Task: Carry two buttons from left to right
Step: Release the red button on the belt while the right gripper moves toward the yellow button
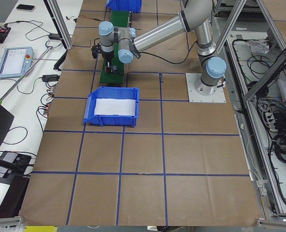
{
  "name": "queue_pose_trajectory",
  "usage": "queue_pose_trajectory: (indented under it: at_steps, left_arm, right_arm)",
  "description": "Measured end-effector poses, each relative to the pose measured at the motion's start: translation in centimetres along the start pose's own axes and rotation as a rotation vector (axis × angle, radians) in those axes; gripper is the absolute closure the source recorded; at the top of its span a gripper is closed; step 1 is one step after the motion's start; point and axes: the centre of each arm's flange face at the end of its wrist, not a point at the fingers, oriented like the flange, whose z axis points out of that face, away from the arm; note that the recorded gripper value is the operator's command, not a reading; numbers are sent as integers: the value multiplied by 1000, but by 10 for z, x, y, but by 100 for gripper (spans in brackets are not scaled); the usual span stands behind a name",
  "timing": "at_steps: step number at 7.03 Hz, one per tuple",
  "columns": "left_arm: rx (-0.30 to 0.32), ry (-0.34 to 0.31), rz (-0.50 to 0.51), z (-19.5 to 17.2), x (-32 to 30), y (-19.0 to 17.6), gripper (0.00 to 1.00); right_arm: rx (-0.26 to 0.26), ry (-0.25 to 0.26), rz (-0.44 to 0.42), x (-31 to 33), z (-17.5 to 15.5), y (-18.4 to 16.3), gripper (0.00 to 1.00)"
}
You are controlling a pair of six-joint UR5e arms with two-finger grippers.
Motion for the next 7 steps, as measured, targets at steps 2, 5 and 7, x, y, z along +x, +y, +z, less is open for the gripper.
queue_pose_trajectory:
  at_steps: [2,5,7]
  left_arm:
    - [5,8,-21,-2,1,0,1]
    - [27,8,-30,-36,-2,-11,0]
    - [-29,3,-21,-86,-1,-11,0]
  right_arm:
    - [78,0,0,0,-4,-11,0]
    - [201,-1,-2,0,7,-23,0]
    - [226,-3,-4,0,23,-25,0]
